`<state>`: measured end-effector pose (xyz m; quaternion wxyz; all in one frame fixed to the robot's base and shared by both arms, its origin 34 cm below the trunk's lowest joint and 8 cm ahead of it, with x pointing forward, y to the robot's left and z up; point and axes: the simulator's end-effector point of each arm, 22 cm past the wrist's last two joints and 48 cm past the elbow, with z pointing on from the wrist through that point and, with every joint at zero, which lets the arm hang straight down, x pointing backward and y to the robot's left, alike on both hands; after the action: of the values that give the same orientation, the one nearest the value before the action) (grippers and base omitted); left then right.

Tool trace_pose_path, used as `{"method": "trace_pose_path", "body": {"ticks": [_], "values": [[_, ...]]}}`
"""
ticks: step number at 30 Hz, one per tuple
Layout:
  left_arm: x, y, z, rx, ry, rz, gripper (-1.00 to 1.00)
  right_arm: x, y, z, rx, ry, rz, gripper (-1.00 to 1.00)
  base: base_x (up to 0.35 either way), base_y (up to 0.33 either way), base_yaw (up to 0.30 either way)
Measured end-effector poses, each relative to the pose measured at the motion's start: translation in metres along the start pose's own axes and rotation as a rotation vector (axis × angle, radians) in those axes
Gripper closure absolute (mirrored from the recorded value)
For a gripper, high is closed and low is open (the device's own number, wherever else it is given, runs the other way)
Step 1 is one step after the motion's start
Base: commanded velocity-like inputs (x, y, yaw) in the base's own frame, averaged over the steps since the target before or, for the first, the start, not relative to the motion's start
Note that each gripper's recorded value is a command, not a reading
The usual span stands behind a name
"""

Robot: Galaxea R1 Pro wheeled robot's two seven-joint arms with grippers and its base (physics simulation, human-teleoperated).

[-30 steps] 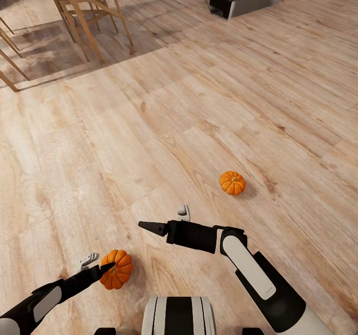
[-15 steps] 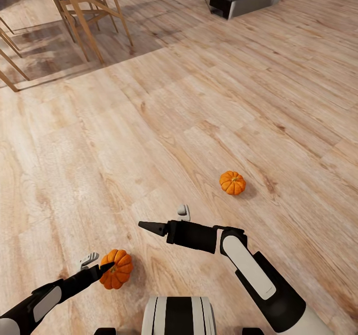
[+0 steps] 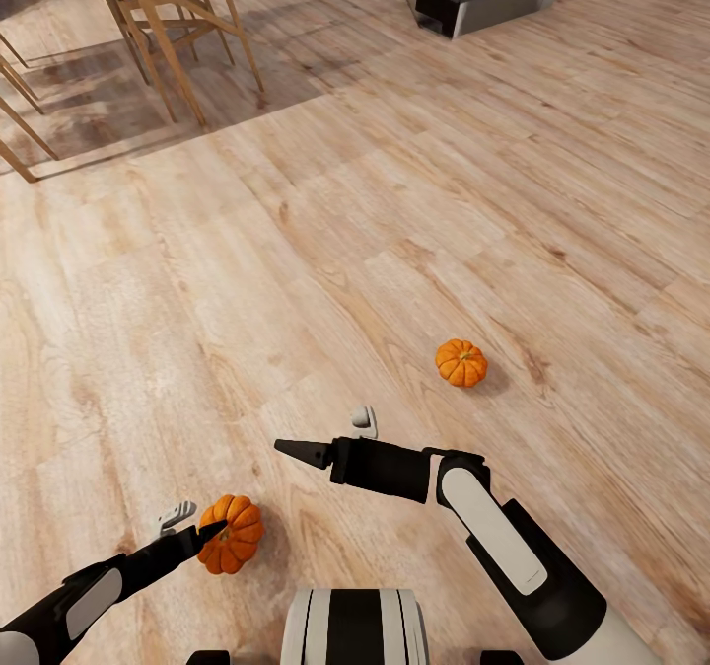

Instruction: Place each of the two pumpkins and all three candles from the living room inside a cabinet in the living room (use any cabinet), then make sure every cabinet is closed, and position the cauldron so it is next to a table in the living room.

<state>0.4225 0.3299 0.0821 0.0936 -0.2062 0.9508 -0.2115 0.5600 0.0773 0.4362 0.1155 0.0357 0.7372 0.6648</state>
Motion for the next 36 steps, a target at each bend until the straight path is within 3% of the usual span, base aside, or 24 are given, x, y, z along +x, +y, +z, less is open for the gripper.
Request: {"method": "trace_pose_path", "body": {"ticks": [5, 25, 28, 31, 33, 36], "values": [[-0.001, 0.000, -0.002, -0.008, 0.002, 0.020, 1.00, -0.002, 0.006, 0.000, -0.003, -0.002, -0.011, -1.00, 0.000, 0.000, 0.000], [-0.048, -0.018, -0.032, 0.025, -0.080, 0.045, 1.00, -0.009, 0.034, -0.009, 0.005, -0.008, -0.077, -1.00, 0.000, 0.000, 0.000], [-0.069, -0.030, -0.046, 0.072, -0.085, 0.059, 1.00, -0.010, 0.038, -0.009, 0.005, -0.010, -0.087, -1.00, 0.000, 0.000, 0.000], [-0.088, -0.050, -0.068, 0.146, -0.039, 0.070, 1.00, -0.011, 0.036, -0.012, 0.018, -0.010, -0.089, -1.00, 0.000, 0.000, 0.000], [-0.098, -0.062, -0.082, 0.186, -0.014, 0.053, 1.00, -0.011, 0.035, -0.015, 0.028, -0.010, -0.092, -1.00, 0.000, 0.000, 0.000], [-0.112, -0.073, -0.096, 0.224, -0.024, 0.011, 1.00, -0.012, 0.037, -0.017, 0.033, -0.011, -0.102, -1.00, 0.000, 0.000, 0.000]]}}
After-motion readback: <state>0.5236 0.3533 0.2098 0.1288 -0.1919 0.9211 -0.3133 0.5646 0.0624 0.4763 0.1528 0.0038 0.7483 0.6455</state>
